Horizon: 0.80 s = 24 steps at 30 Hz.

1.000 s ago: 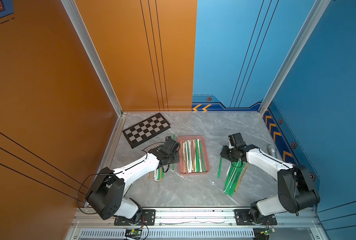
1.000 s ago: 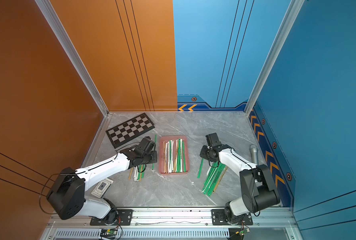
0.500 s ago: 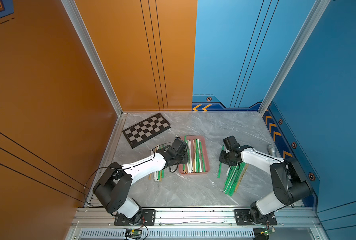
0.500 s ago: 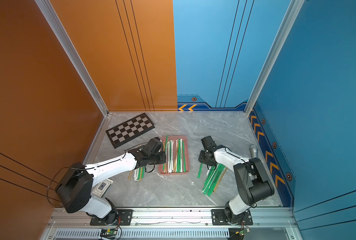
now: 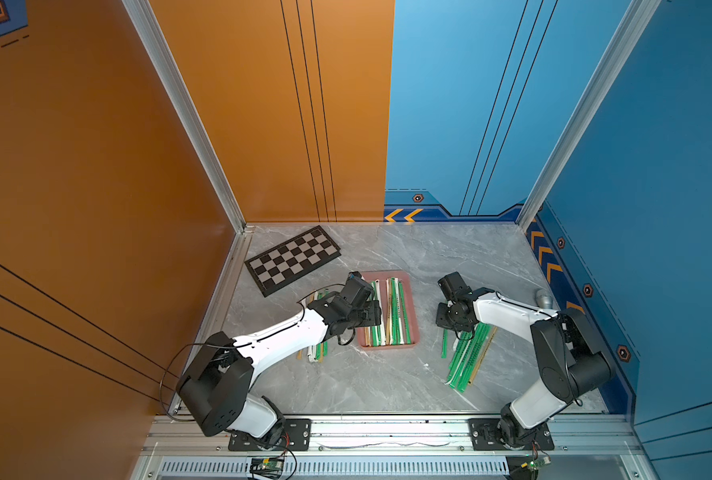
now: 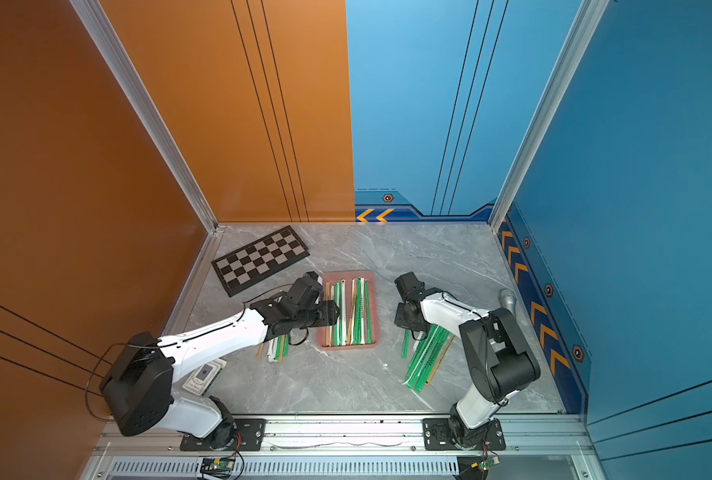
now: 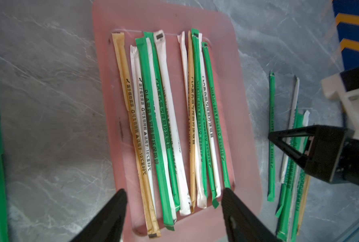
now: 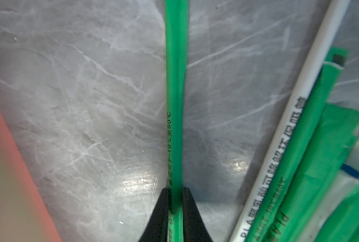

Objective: Put the straws into the storage box
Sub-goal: Pick up the straw from the center of the board, then place the straw in the storage box.

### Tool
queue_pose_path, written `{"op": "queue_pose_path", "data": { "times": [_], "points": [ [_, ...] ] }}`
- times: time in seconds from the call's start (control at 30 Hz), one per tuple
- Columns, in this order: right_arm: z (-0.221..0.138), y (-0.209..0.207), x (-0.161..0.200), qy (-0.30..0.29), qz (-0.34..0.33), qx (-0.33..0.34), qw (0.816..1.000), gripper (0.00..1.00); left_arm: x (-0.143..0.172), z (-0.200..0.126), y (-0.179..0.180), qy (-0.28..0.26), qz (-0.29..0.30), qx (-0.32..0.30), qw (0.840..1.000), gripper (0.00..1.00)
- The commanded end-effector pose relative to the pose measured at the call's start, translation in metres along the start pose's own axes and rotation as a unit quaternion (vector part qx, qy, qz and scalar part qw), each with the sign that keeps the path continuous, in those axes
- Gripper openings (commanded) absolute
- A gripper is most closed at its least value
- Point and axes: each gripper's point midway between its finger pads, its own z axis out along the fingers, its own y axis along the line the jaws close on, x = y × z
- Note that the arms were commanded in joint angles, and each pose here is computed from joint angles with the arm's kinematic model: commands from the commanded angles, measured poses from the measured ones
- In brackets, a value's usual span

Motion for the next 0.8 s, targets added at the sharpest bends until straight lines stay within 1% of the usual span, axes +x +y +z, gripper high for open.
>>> {"op": "queue_pose_path", "data": {
  "times": [0.0,0.03,0.07,0.27,0.43,0.53,0.63,0.77],
  "points": [
    [-0.002,-0.009,0.002,0.005,-0.01,0.03,0.999,0.1,0.0,-0.011,0.017,-0.018,0.007,-0.033,0.999,0.85],
    [-0.004,-0.008,0.001,0.003,-0.008,0.027,1.0,0.08,0.0,-0.013,0.022,-0.02,0.008,-0.039,0.999,0.97],
    [-0.007,-0.006,0.0,-0.001,-0.009,0.022,1.0,0.07,-0.001,-0.016,0.027,-0.022,0.008,-0.047,0.999,0.99],
    [-0.038,0.018,-0.015,-0.036,-0.008,-0.03,0.999,0.06,-0.002,-0.029,0.06,-0.031,-0.002,-0.084,0.996,0.99],
    [-0.069,0.052,-0.023,-0.063,-0.025,-0.089,0.994,0.06,0.004,-0.036,0.091,-0.034,-0.014,-0.117,0.992,0.99],
    [-0.085,0.078,-0.027,-0.075,-0.035,-0.138,0.987,0.06,0.012,-0.036,0.108,-0.022,-0.023,-0.135,0.99,0.99],
    [-0.096,0.105,-0.027,-0.073,-0.046,-0.194,0.977,0.07,0.021,-0.033,0.122,-0.004,-0.034,-0.146,0.989,0.99],
    [-0.096,0.13,-0.026,-0.068,-0.073,-0.22,0.97,0.07,0.033,-0.027,0.134,0.016,-0.045,-0.157,0.986,0.99]
  ]
}}
